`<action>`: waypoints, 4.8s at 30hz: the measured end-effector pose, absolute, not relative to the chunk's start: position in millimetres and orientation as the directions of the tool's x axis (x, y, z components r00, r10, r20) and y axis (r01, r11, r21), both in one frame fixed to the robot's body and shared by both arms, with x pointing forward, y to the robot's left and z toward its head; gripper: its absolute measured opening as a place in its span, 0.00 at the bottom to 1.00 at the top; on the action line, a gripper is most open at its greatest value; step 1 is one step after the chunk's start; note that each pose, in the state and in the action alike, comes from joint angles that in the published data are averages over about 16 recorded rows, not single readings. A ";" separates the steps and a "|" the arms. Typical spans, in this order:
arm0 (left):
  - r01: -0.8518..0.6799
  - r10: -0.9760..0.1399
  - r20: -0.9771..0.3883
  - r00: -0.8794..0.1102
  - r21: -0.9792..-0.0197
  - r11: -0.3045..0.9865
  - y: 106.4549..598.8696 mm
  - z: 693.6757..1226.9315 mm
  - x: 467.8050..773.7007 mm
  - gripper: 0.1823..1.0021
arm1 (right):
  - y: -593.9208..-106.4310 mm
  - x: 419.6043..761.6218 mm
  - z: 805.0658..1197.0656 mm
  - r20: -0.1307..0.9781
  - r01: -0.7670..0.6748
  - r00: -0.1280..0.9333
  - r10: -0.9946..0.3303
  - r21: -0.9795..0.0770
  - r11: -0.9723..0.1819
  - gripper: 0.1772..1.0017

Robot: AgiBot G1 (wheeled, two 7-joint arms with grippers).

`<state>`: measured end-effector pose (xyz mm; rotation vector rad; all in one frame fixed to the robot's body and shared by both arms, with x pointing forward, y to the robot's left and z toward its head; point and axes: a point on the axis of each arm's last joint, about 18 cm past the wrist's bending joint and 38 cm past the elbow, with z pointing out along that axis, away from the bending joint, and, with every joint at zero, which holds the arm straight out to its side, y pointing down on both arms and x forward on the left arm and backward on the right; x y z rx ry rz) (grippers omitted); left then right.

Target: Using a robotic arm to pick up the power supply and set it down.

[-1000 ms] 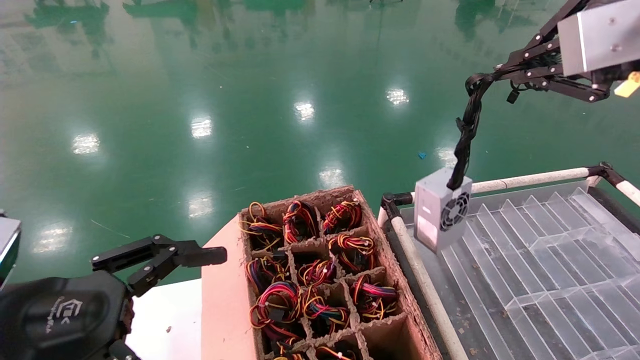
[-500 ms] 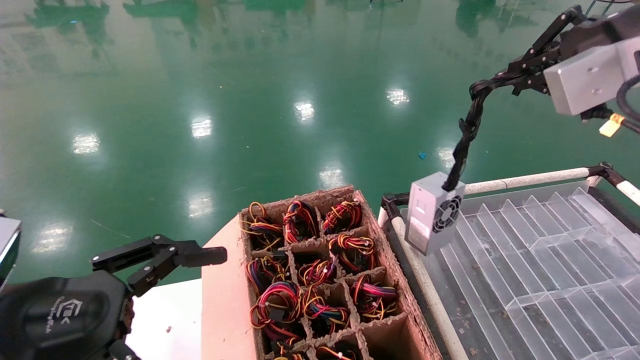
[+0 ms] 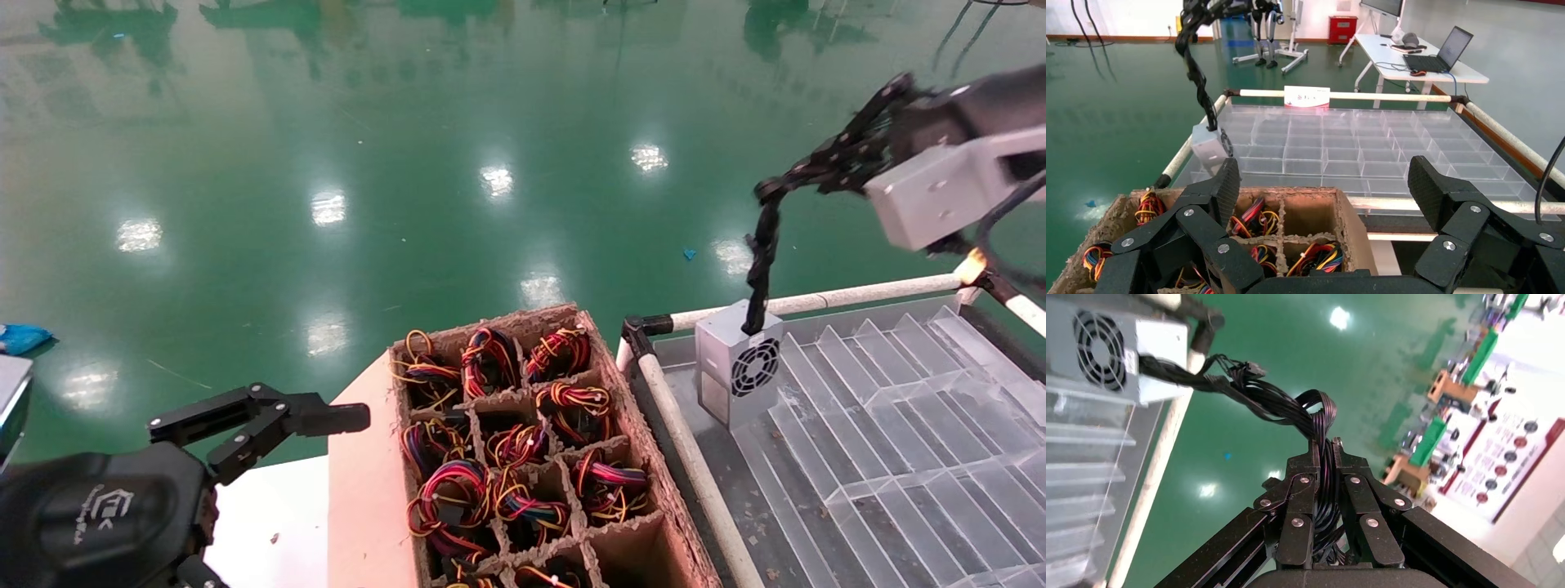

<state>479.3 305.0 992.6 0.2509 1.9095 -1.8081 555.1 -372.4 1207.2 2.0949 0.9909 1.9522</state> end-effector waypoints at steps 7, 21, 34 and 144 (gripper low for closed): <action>0.457 -0.199 -0.469 -0.861 -0.883 0.103 305.0 992.6 479.3 1.00 | -361.9 560.9 1201.8 0.824 0.414 -0.093 0.559 0.542 -0.731 0.04; 0.457 -0.199 -0.469 -0.861 -0.883 0.103 305.0 992.6 479.3 1.00 | -349.4 575.1 1193.1 0.790 0.456 -0.178 0.586 0.594 -0.662 0.04; 0.457 -0.199 -0.469 -0.861 -0.883 0.103 305.0 992.6 479.3 1.00 | -335.0 597.0 1176.3 0.785 0.501 -0.224 0.577 0.601 -0.623 0.04; 0.457 -0.200 -0.468 -0.861 -0.884 0.103 305.1 992.6 479.4 1.00 | -347.1 607.3 1049.6 0.958 0.739 0.243 -0.155 -0.286 -0.611 0.98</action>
